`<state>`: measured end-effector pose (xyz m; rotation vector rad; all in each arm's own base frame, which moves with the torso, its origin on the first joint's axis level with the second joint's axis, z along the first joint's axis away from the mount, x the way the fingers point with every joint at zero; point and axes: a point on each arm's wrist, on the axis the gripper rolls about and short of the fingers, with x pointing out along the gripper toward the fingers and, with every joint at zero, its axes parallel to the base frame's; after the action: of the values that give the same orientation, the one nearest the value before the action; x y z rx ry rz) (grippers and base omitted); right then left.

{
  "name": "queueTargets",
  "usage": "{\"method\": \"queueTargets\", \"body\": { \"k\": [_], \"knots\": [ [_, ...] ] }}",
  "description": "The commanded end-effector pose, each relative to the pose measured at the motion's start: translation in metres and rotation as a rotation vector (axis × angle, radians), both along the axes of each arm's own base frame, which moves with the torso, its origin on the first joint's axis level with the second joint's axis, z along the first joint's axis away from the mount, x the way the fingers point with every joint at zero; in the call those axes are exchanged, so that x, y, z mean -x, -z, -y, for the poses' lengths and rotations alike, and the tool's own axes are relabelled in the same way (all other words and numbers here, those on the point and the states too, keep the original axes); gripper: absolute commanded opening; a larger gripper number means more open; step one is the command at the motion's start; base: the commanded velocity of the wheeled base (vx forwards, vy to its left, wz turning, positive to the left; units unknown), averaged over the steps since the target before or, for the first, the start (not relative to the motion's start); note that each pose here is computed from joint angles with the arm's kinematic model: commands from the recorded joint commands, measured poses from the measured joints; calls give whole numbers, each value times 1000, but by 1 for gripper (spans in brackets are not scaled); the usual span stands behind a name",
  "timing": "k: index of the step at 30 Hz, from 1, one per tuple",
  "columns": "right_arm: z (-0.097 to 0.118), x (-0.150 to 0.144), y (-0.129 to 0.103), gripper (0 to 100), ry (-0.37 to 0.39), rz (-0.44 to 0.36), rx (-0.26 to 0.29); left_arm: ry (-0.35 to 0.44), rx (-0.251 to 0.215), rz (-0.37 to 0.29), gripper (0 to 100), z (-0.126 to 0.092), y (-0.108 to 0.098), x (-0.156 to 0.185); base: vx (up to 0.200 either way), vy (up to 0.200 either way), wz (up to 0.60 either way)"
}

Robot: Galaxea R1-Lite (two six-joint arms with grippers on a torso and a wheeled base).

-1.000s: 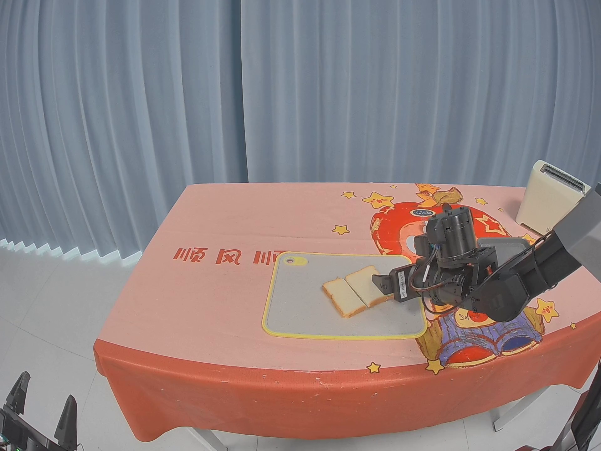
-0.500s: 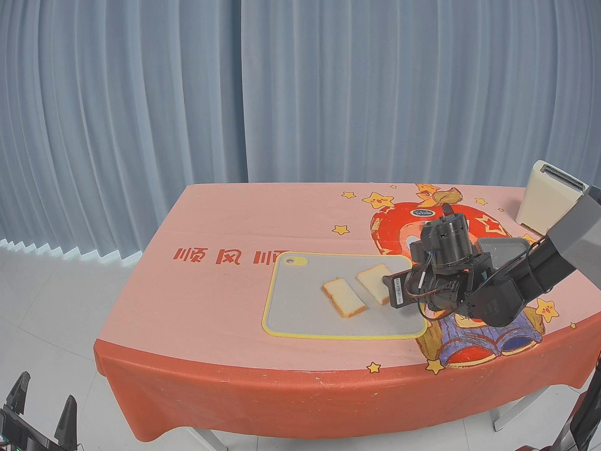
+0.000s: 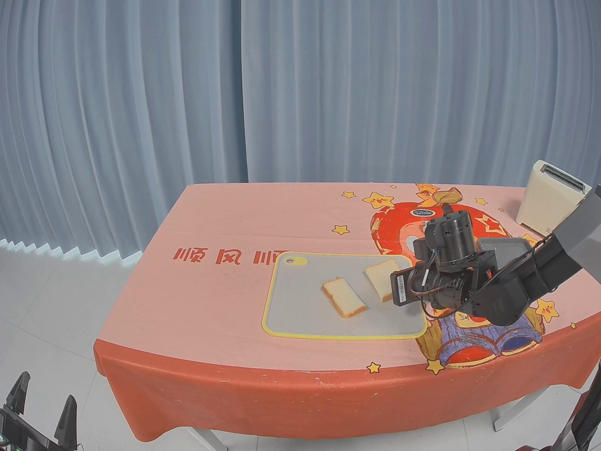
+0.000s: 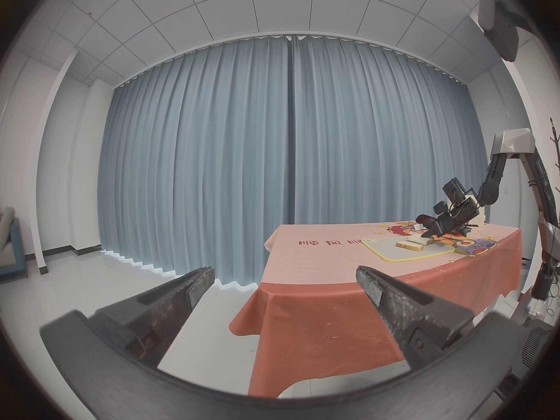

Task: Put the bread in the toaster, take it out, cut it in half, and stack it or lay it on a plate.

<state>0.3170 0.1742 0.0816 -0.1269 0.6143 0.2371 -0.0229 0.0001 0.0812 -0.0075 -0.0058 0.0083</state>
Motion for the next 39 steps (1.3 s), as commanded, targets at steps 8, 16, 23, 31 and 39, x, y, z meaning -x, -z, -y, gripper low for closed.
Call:
{"method": "queueTargets", "body": {
  "k": [8,16,23,31,39],
  "knots": [
    [1,24,-42,0,-20,104,-62,-1,0,-7,100,0,5,-1,0,0,0],
    [12,53,-66,0,-12,158,-78,-1,0,-7,100,0,5,-1,0,0,0],
    [29,82,-89,0,13,211,-121,1,0,-7,100,0,5,-1,0,0,0],
    [48,112,-88,0,22,205,-150,1,0,-7,100,0,5,-1,0,0,0],
    [51,116,-83,0,31,193,-144,1,0,-7,100,0,5,-1,0,0,0]
  ]
}}
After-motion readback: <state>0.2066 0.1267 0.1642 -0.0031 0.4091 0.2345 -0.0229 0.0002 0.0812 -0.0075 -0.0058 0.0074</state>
